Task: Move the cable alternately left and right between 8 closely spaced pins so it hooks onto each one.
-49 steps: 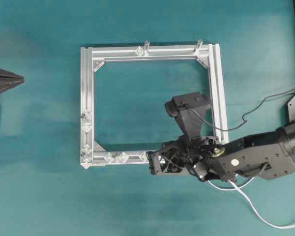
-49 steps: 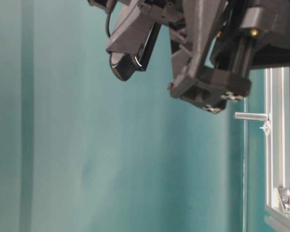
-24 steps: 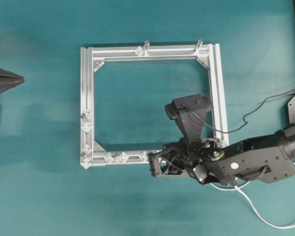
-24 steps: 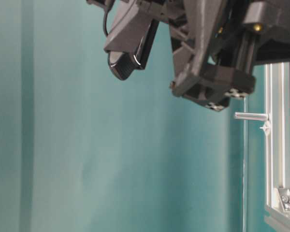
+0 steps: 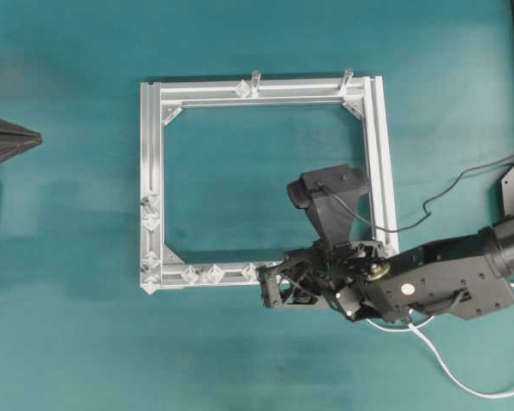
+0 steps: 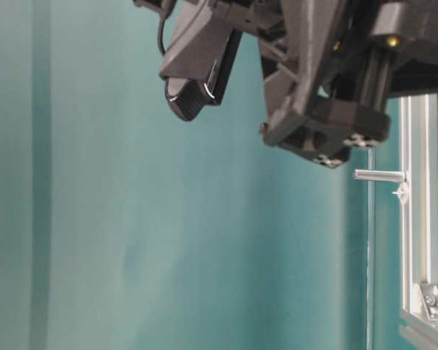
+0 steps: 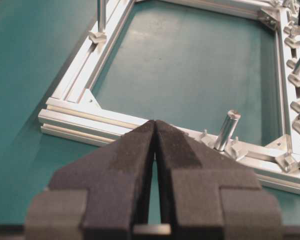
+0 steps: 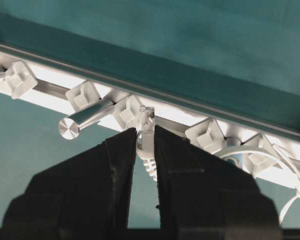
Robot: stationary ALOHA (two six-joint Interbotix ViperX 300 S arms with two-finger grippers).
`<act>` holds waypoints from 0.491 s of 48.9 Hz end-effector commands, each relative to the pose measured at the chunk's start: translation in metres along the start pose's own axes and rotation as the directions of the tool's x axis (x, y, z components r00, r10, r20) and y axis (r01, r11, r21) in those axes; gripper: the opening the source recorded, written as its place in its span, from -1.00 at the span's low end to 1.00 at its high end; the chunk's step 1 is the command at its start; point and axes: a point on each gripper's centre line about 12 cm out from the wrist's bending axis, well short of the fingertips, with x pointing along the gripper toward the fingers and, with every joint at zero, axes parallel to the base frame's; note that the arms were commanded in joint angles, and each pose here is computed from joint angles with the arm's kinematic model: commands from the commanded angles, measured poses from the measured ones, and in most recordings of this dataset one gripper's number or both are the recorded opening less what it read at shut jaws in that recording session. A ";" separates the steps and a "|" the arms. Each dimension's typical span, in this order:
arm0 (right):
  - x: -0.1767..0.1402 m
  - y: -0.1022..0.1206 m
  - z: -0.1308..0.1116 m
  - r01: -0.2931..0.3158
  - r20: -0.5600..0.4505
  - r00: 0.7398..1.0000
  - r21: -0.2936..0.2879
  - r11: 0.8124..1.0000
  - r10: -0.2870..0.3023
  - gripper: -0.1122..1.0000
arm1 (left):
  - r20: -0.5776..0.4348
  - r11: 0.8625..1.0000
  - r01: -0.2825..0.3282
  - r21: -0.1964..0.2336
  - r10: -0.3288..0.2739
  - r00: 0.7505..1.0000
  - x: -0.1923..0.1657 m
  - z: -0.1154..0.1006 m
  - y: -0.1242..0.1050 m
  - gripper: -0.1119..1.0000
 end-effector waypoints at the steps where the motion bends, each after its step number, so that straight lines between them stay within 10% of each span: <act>1: -0.011 0.008 -0.002 -0.037 -0.012 0.999 0.005 0.999 0.037 -0.55 | 0.010 1.000 0.003 -0.005 -0.003 1.000 0.000 0.005 -0.001 -0.80; 24: -0.021 0.007 -0.021 -0.016 -0.044 0.999 0.002 1.000 0.016 -0.55 | 0.010 1.000 0.003 -0.005 -0.003 1.000 0.000 0.005 -0.001 -0.80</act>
